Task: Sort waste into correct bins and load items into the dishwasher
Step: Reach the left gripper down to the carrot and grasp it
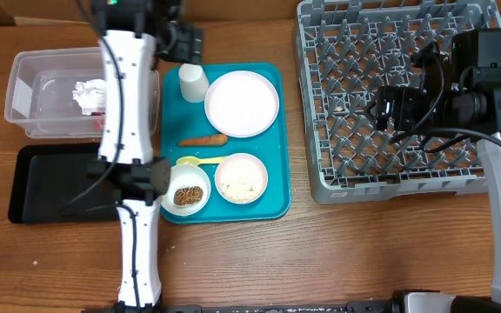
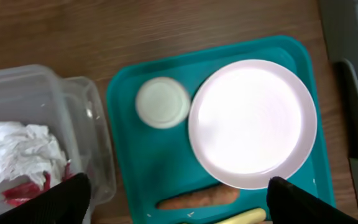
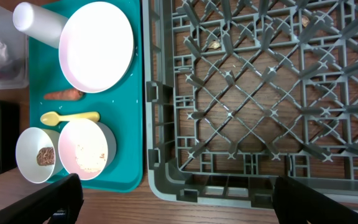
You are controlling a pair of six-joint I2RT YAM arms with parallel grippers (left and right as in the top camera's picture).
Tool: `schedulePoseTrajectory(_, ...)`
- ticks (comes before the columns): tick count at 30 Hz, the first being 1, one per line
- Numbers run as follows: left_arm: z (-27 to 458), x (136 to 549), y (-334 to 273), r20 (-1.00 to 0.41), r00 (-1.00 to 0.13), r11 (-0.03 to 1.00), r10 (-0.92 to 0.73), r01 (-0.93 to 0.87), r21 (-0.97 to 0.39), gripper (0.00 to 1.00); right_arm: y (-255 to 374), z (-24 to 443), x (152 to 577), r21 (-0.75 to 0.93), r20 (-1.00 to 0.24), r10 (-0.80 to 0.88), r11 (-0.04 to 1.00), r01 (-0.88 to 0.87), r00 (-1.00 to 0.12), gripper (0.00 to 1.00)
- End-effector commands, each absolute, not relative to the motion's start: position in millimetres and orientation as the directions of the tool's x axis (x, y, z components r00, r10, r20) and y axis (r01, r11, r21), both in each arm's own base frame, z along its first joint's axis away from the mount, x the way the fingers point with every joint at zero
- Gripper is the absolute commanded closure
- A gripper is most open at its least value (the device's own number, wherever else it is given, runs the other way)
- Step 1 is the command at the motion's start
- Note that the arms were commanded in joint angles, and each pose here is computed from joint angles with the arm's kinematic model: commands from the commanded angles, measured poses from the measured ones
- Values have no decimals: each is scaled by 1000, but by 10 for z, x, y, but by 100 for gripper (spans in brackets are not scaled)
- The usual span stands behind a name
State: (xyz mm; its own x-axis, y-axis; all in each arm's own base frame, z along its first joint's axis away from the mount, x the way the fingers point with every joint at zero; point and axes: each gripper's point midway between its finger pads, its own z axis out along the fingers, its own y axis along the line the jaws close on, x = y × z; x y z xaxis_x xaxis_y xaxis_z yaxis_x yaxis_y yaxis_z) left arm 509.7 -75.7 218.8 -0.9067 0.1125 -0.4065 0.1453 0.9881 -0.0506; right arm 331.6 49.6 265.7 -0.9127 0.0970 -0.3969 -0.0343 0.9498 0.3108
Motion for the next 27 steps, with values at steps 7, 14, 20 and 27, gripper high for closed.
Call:
schedulePoseTrajectory(7,1859,5204,-977,-379,-890,957,254,288,-36,4,522,2773,3333,316,-429,96,947,-50,-898,0)
schedulePoseTrajectory(14,1742,5075,-1256,-339,-881,921,331,380,-87,8,523,2775,3337,316,-431,96,947,-51,-897,0)
schedulePoseTrajectory(20,1719,4971,-1631,-335,-853,889,399,450,-86,8,522,2782,3351,315,-437,96,947,-52,-895,0)
schedulePoseTrajectory(27,1445,4865,-1972,-278,-836,859,473,508,-66,9,522,2779,3354,315,-437,96,947,-52,-895,0)
